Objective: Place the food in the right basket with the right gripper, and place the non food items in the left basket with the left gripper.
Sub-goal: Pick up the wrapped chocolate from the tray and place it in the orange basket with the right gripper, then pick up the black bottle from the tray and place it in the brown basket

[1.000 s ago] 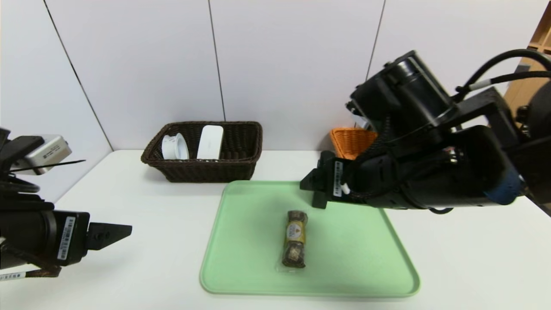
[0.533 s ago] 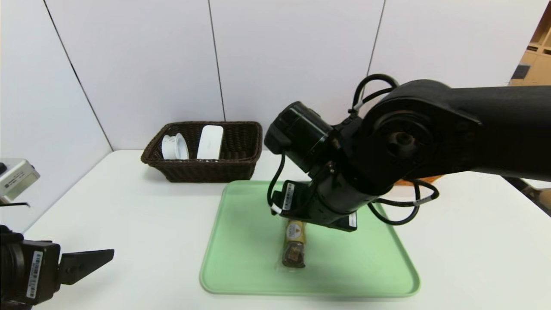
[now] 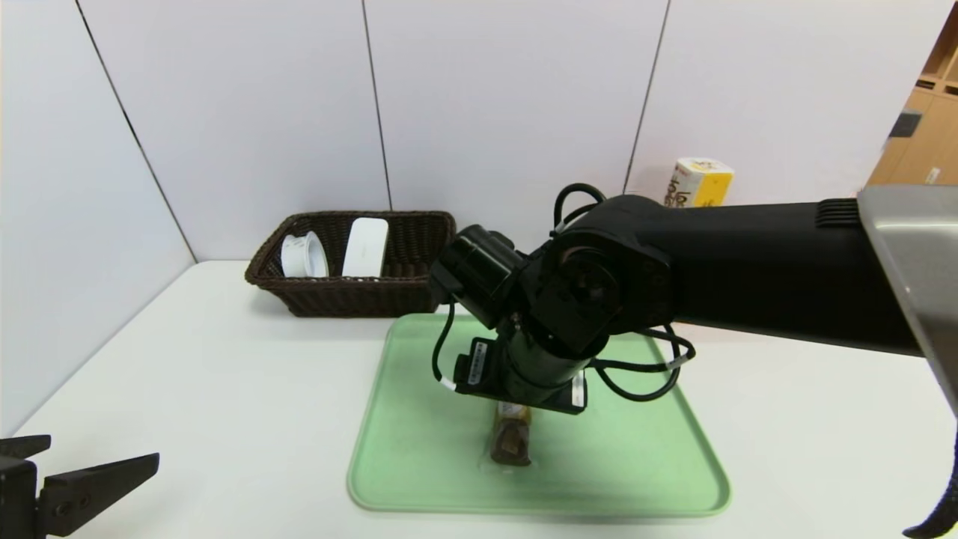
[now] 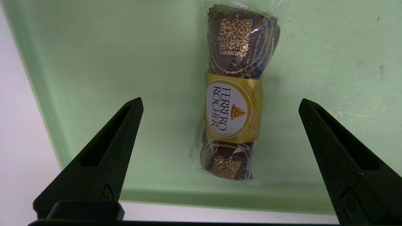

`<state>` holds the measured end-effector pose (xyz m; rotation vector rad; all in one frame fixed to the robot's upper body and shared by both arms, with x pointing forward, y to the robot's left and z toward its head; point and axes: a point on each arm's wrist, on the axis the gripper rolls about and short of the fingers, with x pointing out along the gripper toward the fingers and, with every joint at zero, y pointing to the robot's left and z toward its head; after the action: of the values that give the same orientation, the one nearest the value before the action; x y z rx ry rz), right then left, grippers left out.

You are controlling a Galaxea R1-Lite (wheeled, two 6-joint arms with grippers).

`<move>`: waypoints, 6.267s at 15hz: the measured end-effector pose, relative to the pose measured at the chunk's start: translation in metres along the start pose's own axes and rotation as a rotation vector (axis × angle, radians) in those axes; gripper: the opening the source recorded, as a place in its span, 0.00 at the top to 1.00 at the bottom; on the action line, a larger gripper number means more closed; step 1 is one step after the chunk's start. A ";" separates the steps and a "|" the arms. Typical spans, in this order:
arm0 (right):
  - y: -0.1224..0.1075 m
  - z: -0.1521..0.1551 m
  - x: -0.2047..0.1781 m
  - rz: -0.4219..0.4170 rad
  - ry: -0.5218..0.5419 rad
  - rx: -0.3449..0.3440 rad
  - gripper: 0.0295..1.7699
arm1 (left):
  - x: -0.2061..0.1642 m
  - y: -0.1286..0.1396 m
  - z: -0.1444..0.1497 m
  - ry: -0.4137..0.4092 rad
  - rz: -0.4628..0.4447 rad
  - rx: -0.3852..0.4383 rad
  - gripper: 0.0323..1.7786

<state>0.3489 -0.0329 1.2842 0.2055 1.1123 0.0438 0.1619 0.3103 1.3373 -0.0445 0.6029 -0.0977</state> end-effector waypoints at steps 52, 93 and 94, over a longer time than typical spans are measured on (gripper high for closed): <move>-0.309 0.137 -0.148 0.299 -0.540 0.380 0.96 | -0.012 0.007 -0.015 -0.009 0.026 -0.002 0.05; -0.308 0.183 -0.110 0.070 -0.843 0.451 0.07 | 0.122 -0.115 0.067 -0.097 -0.203 0.094 0.05; -0.307 0.181 -0.114 0.063 -0.858 0.435 0.07 | 0.134 -0.129 0.062 -0.094 -0.206 0.094 0.05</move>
<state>0.4393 -0.3756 1.4055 0.5852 0.2444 -0.2169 0.2970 0.1692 1.3221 -0.0199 0.4980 -0.3222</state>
